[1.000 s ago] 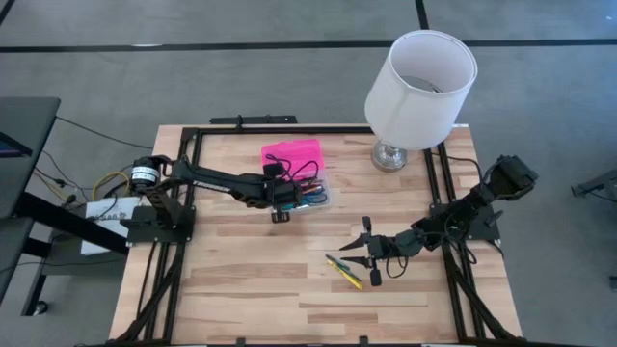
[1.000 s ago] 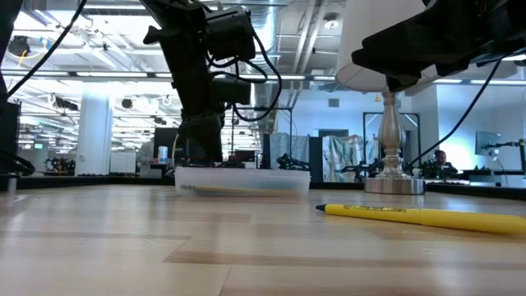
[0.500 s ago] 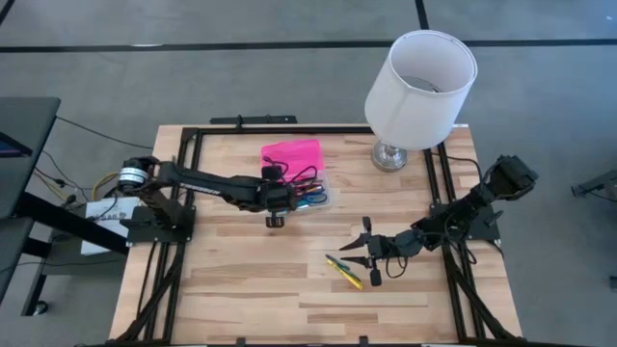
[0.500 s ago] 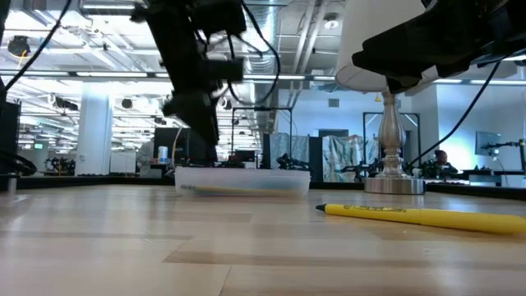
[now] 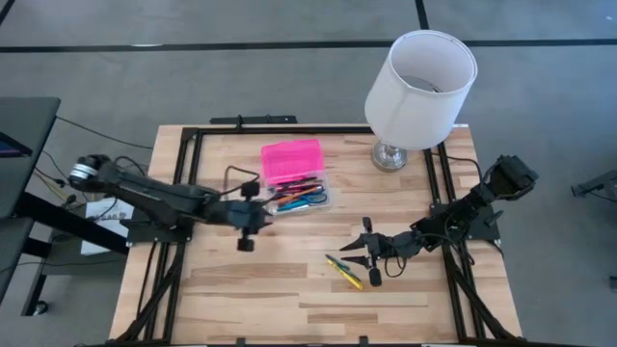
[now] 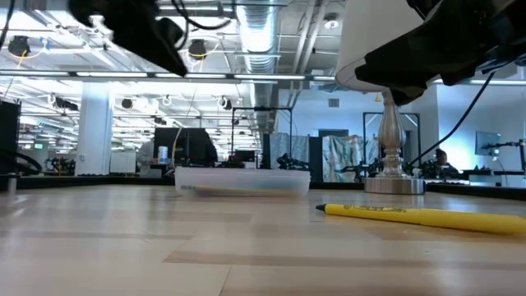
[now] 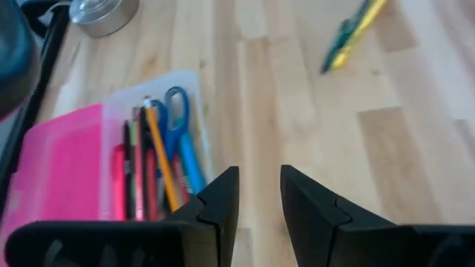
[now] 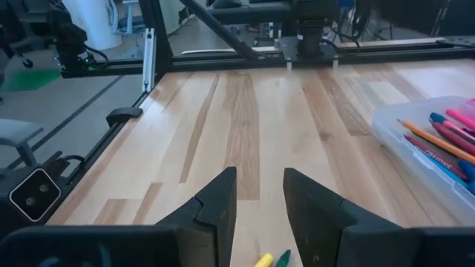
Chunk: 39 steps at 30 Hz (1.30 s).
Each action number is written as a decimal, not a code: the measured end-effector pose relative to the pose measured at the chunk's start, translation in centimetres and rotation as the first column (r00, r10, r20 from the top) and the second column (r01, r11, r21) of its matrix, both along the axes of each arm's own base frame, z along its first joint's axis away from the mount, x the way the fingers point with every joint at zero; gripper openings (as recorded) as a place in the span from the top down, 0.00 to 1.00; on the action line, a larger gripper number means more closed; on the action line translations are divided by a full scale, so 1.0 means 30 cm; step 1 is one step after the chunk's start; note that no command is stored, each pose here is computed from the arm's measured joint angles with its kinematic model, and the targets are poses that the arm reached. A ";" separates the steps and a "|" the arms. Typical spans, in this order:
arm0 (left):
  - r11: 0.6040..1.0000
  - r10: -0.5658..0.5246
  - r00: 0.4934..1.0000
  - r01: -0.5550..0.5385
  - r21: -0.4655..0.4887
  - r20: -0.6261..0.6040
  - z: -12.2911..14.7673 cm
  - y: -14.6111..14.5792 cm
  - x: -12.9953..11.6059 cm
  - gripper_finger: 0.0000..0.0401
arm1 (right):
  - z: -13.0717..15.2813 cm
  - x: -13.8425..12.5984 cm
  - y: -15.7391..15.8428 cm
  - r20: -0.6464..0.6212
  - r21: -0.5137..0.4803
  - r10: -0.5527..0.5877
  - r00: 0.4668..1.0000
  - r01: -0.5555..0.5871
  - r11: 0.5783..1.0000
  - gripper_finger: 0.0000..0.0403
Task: Pick & place school supplies into a supply box
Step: Put the yellow pen into the pink supply box
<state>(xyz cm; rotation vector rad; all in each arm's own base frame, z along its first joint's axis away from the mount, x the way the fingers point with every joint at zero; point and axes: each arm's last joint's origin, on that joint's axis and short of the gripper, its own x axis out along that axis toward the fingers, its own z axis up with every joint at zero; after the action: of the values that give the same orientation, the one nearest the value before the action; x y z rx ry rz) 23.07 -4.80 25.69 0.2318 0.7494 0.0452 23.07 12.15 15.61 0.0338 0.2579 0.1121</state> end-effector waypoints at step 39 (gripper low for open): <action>0.919 -0.295 0.855 0.376 -0.118 0.426 -0.288 -0.130 -0.399 0.76 | 0.035 0.224 0.130 -0.266 0.066 -0.145 0.953 0.168 0.984 0.74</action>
<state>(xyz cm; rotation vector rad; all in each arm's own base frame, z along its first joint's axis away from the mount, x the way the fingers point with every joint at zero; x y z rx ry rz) 11.09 -8.70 17.04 0.1534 0.2898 -0.3097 29.80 16.05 16.67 0.1573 0.5118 -0.0404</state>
